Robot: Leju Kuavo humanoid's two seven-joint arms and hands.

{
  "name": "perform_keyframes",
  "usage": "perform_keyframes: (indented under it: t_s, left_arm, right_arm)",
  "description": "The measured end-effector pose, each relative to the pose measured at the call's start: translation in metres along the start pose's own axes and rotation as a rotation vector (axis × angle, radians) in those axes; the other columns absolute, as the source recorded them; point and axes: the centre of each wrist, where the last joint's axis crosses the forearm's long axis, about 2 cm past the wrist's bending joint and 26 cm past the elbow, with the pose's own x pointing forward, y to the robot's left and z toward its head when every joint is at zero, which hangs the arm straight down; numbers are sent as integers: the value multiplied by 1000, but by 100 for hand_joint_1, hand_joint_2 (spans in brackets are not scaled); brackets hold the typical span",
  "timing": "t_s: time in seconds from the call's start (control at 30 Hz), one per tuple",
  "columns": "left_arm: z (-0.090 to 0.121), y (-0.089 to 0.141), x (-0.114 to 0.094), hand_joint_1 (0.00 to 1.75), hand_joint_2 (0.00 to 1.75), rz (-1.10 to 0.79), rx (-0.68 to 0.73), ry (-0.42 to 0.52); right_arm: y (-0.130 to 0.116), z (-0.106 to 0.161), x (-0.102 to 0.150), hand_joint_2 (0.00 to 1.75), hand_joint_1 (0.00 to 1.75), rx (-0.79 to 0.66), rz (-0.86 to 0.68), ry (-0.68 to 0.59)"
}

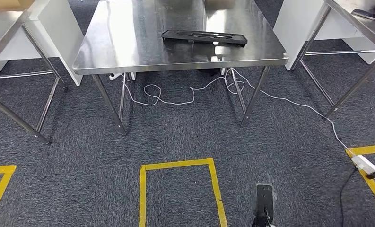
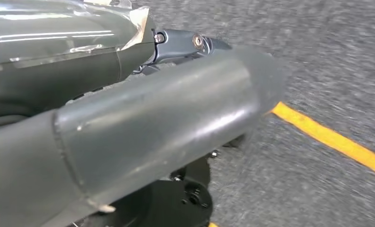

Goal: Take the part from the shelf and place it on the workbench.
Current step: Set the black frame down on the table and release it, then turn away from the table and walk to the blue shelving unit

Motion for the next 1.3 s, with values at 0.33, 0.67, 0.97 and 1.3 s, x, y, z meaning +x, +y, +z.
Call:
perform_keyframes:
  t_s: [0.33,0.67,0.97,1.3]
  left_arm:
    - [-2,3,3,0,0,-21,-3,-3]
    - [-1,5,1,0,0,-43,18,33]
    - [1,6,-3,0,0,-88,9,80]
    - [1,6,-3,0,0,-125,-1,89]
  right_arm:
    - [-7,14,-36,0,0,-11,10,240]
    - [-36,76,-85,0,0,-54,-101,905]
    - [-36,111,-96,0,0,-24,205,1408]
    - [-28,118,-95,0,0,15,242,1415]
